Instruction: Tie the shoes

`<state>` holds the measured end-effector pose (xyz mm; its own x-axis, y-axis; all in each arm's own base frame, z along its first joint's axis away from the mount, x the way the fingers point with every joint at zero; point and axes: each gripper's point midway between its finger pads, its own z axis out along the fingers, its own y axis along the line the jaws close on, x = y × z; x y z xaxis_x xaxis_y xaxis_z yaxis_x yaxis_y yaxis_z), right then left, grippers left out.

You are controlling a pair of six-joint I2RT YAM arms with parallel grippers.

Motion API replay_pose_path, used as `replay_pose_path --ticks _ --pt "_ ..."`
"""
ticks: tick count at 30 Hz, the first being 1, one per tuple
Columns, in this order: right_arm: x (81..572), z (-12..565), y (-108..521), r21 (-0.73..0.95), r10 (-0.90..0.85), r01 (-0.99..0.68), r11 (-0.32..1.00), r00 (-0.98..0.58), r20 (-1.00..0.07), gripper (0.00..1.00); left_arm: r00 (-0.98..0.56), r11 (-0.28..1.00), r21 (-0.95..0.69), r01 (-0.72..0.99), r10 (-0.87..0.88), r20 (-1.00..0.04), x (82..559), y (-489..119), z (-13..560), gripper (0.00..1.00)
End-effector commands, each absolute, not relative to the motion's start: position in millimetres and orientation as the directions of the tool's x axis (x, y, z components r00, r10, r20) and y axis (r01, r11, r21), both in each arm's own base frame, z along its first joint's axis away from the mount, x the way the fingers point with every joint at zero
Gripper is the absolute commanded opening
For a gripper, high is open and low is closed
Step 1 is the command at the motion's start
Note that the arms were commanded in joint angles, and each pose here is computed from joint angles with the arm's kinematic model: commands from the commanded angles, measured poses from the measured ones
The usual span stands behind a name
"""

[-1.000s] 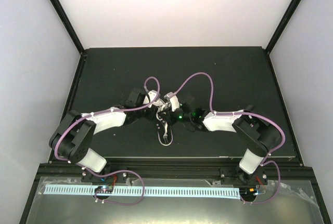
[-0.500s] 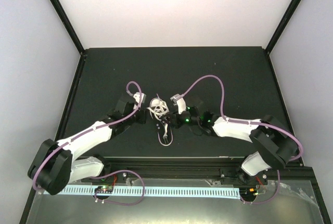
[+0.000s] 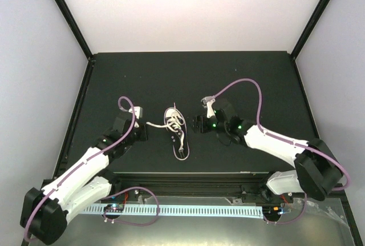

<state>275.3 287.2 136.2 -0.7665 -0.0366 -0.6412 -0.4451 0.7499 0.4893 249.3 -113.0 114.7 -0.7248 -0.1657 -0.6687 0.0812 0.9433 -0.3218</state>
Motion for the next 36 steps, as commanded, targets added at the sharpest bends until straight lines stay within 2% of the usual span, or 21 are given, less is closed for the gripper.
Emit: replay_pose_path --ticks 1,7,15,23,26,30,36 --pt "303 128 296 0.448 -0.066 -0.398 0.8 -0.801 -0.595 0.79 -0.747 0.946 -0.325 0.002 -0.215 -0.629 236 -97 106 0.01" --pt "339 111 334 0.423 -0.142 -0.42 0.803 -0.824 -0.548 0.71 -0.754 0.935 -0.353 0.045 -0.2 -0.625 232 -104 106 0.02" --pt "364 81 370 0.456 -0.176 -0.412 0.789 -0.863 -0.474 0.59 -0.757 0.912 -0.399 0.093 -0.195 -0.623 231 -115 111 0.01" --pt "375 61 385 0.482 -0.168 -0.37 0.794 -0.896 -0.412 0.37 -0.765 0.901 -0.417 0.117 -0.186 -0.616 230 -121 112 0.01" --pt "376 56 387 0.489 -0.164 -0.36 0.794 -0.903 -0.397 0.23 -0.765 0.902 -0.417 0.115 -0.187 -0.617 230 -121 112 0.02" --pt "378 67 381 0.478 -0.14 -0.354 0.804 -0.893 -0.428 0.03 -0.766 0.899 -0.424 0.109 -0.196 -0.613 229 -121 110 0.02" --pt "389 125 333 0.456 -0.02 -0.323 0.829 -0.833 -0.554 0.02 -0.758 0.91 -0.413 0.036 -0.245 -0.605 234 -109 104 0.02"
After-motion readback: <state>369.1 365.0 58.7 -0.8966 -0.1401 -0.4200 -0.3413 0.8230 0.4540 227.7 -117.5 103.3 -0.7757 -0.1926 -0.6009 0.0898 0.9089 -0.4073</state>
